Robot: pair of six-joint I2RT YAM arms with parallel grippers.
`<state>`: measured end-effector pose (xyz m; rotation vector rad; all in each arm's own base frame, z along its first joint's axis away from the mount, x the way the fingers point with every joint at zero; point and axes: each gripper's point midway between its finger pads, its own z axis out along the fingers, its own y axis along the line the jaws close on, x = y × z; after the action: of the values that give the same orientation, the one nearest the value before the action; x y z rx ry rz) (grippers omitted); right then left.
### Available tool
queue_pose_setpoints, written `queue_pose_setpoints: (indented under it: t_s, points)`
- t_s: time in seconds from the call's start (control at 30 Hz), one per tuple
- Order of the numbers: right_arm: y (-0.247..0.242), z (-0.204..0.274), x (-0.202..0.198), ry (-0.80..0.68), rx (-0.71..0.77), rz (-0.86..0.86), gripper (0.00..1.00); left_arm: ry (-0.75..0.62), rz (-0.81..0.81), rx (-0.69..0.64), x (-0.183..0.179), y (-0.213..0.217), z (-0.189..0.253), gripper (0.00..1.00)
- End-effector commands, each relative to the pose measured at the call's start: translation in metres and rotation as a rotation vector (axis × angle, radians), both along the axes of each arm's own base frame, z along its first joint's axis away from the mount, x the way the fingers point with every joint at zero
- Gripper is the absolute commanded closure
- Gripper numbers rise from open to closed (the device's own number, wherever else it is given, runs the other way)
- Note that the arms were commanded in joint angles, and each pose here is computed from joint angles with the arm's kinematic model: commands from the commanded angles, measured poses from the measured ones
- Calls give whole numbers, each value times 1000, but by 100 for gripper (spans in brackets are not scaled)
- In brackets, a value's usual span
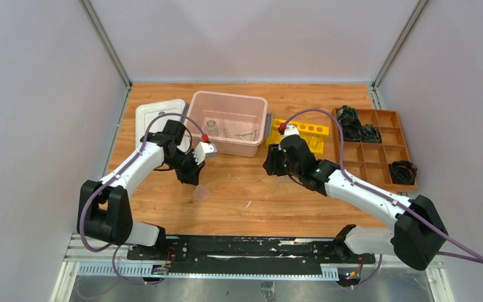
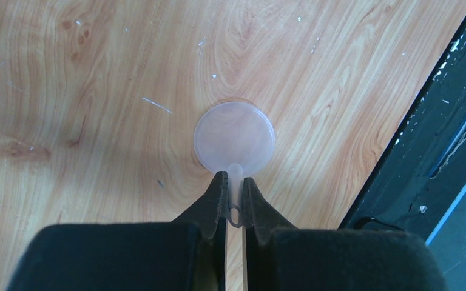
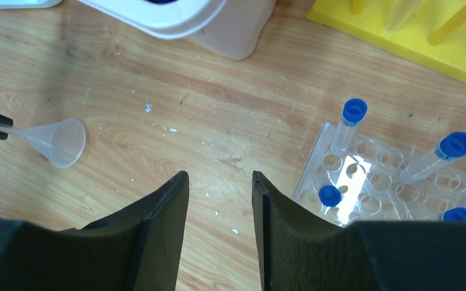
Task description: Organize the chemistry lab equipment
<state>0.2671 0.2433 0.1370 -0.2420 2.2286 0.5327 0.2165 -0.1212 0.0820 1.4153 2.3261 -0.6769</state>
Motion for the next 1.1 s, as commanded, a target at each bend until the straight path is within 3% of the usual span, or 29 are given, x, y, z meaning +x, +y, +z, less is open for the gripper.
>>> queue_pose_setpoints:
  t_s: [0.0, 0.17, 0.37, 0.5, 0.83, 0.97, 1.07]
  points:
    - [3, 4, -13, -4, 53, 23, 54, -45, 24, 5, 7, -2, 10, 100]
    - [-4, 16, -23, -22, 84, 27, 56, -105, 73, -72, 15, -15, 64, 100]
    - [-10, 33, -28, -45, 112, 21, 57, -252, 167, -231, 50, -39, 165, 100]
    - [-13, 40, -30, -48, 118, 12, 57, -258, 215, -307, 79, -54, 196, 100]
    - [-36, 57, -50, -61, 181, -41, 57, -175, 362, -364, 180, -63, 165, 100]
    - [-45, 64, -55, -77, 182, -58, 56, -138, 397, -331, 198, -63, 138, 100]
    - [-48, 65, -54, -77, 170, -67, 56, -78, 392, -328, 191, -67, 120, 89]
